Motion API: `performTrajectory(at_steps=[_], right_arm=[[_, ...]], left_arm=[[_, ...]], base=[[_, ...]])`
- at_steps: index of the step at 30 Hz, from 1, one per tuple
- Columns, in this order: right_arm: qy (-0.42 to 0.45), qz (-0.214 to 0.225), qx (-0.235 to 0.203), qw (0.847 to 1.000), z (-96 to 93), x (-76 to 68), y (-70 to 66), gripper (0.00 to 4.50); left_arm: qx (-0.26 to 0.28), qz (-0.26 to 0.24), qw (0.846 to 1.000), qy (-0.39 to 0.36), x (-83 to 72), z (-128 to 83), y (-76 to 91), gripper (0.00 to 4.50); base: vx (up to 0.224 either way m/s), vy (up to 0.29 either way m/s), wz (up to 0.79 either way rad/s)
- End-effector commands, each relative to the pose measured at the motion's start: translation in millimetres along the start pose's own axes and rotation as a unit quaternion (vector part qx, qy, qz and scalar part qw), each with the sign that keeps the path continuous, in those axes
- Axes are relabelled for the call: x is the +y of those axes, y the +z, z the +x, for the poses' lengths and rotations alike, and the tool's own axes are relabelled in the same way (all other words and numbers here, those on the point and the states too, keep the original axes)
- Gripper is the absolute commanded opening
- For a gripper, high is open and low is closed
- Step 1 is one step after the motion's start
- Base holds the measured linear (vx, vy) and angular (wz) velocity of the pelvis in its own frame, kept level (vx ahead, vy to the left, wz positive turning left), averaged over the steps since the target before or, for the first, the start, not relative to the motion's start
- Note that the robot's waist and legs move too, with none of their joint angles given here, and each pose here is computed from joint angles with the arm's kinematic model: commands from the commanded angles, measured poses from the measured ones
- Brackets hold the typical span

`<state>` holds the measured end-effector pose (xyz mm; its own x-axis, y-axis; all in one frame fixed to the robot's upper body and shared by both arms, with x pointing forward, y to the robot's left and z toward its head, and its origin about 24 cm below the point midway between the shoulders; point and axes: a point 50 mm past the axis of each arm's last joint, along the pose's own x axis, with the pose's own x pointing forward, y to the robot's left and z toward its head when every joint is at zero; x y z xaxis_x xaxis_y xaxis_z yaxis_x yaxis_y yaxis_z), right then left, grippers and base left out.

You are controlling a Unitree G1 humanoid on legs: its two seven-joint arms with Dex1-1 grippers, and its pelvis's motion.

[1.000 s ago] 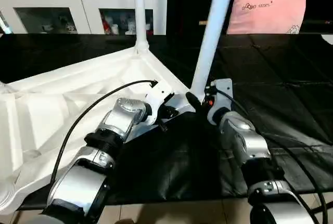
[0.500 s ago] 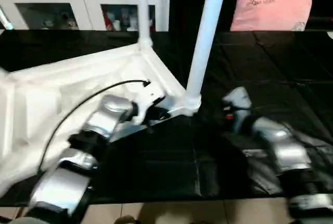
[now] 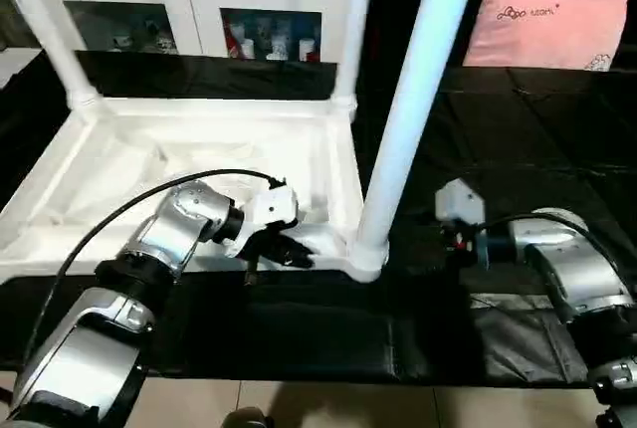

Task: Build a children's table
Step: Rotate leg to tighten

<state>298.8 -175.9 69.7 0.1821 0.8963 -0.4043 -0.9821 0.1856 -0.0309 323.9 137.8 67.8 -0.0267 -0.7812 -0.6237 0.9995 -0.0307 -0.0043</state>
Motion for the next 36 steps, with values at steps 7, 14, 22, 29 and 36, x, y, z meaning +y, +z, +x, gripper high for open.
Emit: performTrajectory(at_steps=[7, 14, 22, 29, 36], right_arm=[[0.056, -0.008, 0.005, 0.998, 13.6, 3.0, 3.0, 4.4], [0.076, 0.005, -0.008, 0.997, 18.5, 3.7, 2.8, 4.15], [0.09, 0.015, -0.015, 0.996, 23.0, 6.8, 0.1, 3.5], [0.098, 0.025, -0.021, 0.995, 25.5, 9.8, -2.0, 2.86], [0.085, 0.059, -0.042, 0.994, 26.6, 16.0, -7.5, 2.77]], left_arm=[[0.015, 0.055, 0.995, -0.083, -11.9, 8.2, 11.4, 0.0], [0.014, 0.062, 0.993, -0.101, -16.3, 11.8, 14.3, 0.0], [0.015, 0.063, 0.992, -0.107, -18.0, 13.7, 14.0, 0.0], [0.016, 0.062, 0.992, -0.108, -19.1, 14.6, 12.8, 0.0], [-0.002, 0.023, 0.997, -0.074, -15.9, 16.4, 10.5, 0.0]], base=[[0.0, 0.0, 0.0], [0.0, 0.0, 0.0], [0.0, 0.0, 0.0], [0.0, 0.0, 0.0], [0.0, 0.0, 0.0]])
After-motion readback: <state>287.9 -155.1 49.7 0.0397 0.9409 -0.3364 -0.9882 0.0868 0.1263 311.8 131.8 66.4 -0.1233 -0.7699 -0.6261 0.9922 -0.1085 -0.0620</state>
